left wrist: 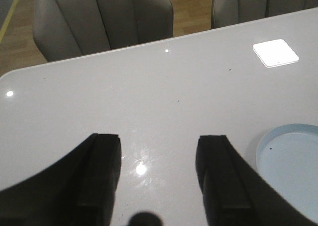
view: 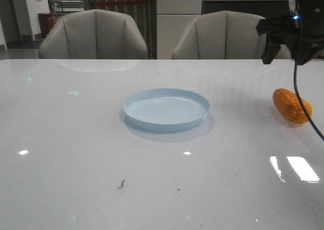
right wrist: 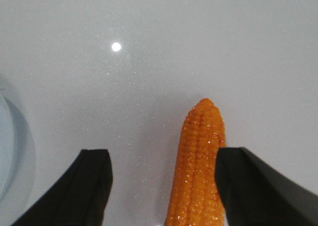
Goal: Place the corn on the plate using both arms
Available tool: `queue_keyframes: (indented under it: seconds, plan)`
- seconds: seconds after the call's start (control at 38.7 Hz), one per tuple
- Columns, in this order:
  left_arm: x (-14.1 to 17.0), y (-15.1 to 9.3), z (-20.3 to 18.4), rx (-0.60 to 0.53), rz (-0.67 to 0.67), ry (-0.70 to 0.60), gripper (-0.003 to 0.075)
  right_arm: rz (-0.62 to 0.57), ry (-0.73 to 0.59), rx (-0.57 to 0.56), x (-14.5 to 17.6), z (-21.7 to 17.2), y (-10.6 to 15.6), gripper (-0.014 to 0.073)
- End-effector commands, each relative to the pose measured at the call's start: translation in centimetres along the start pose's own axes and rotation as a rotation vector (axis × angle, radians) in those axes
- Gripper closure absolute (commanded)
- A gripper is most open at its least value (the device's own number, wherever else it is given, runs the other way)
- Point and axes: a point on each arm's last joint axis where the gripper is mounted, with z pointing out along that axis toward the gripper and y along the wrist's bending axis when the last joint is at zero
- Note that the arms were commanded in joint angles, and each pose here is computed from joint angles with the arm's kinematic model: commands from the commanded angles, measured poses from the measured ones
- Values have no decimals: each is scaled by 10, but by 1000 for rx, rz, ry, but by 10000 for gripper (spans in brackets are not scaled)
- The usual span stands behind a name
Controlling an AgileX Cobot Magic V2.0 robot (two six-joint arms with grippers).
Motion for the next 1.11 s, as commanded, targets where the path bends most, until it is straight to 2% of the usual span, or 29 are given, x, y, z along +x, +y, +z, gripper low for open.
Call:
queue_keyframes:
  seconds: [0.0, 0.15, 0.36, 0.72, 0.8, 0.98, 1.08]
  plan:
    - [-2, 0, -46, -42, 4, -197, 312, -13, -64, 24, -18, -11, -8, 43]
    - [14, -3, -85, -54, 6, -270, 312, -8, 39, 43, -8, 5, -18, 43]
    - [13, -5, -122, -70, 9, -380, 312, -3, 60, 46, -5, 10, -20, 43]
    - [12, -5, -139, -76, 10, -426, 312, -1, 127, 46, 7, 30, -22, 48]
    - [12, -5, -139, -76, 10, -426, 312, -1, 127, 46, 7, 30, -22, 84]
    - [12, -5, -139, -76, 10, -426, 312, -3, 105, 46, 2, 29, -21, 286]
    - [12, -5, -139, -76, 10, -426, 312, -17, 65, 40, -10, 23, -17, 307]
